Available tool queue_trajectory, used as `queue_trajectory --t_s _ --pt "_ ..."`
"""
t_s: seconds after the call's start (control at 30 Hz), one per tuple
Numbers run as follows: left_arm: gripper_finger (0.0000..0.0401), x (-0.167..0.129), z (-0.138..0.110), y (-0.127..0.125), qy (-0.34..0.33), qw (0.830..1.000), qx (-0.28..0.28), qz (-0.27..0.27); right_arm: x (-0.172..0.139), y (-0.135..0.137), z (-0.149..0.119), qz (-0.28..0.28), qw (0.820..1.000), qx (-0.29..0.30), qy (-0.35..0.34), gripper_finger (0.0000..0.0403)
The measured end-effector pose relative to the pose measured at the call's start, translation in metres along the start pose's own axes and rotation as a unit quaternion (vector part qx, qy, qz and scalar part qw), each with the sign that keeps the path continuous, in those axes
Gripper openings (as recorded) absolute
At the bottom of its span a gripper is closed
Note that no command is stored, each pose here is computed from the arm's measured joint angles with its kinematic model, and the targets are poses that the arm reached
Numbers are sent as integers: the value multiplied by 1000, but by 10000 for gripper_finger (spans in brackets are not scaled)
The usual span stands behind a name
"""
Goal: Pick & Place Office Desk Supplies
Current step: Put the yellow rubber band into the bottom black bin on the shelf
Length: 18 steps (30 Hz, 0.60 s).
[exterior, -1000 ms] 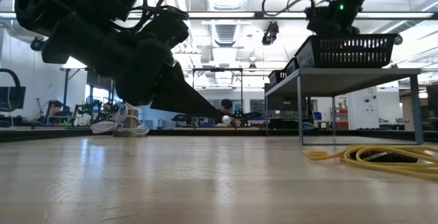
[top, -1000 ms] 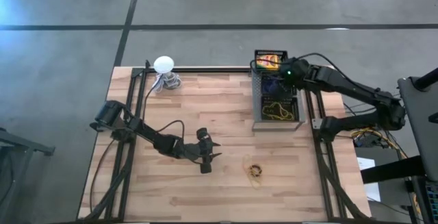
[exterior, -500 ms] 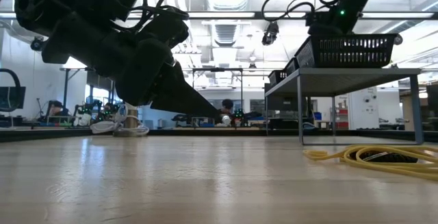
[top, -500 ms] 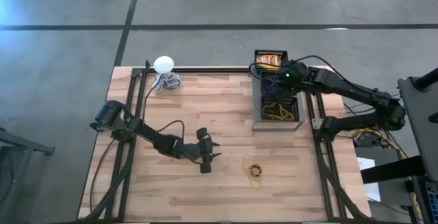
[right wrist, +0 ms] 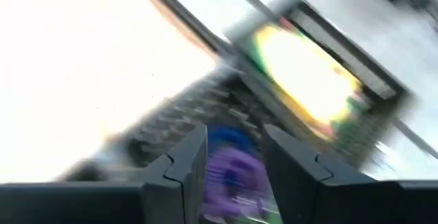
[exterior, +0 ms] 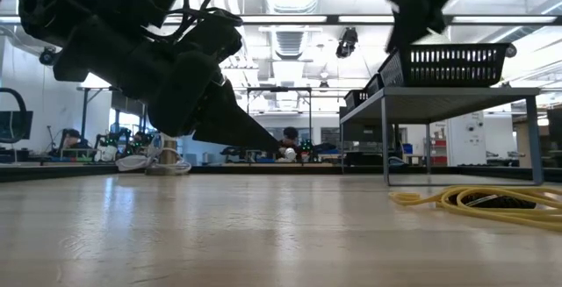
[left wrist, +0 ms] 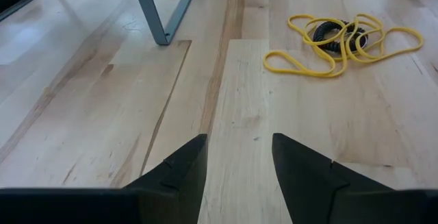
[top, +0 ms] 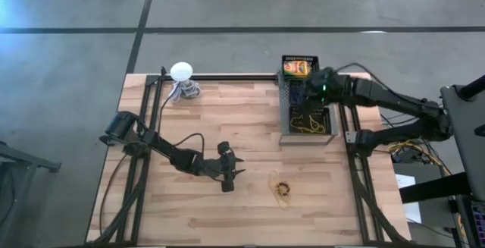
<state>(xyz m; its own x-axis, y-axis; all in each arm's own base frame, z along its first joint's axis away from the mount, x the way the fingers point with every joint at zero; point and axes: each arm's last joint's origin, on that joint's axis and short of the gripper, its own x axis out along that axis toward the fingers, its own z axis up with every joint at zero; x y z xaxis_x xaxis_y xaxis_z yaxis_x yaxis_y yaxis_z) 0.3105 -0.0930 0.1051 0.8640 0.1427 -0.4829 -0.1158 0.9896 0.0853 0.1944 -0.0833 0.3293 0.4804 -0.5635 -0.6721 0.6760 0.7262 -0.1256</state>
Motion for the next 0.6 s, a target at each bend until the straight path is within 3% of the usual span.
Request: queue_trajectory --t_s 0.17,0.33,0.5,0.6 --pt "168 0 0 0 2 1000 1 0 -20 64 -14 112 990 -63 -58 116" --pt "168 0 -1 0 2 1000 0 0 -44 130 -56 164 974 -112 -108 98" --pt "168 0 0 0 2 1000 0 0 -55 174 -114 216 961 -147 -89 84" --pt "168 0 0 0 1 1000 -1 0 -50 191 -147 225 963 -138 -53 80"
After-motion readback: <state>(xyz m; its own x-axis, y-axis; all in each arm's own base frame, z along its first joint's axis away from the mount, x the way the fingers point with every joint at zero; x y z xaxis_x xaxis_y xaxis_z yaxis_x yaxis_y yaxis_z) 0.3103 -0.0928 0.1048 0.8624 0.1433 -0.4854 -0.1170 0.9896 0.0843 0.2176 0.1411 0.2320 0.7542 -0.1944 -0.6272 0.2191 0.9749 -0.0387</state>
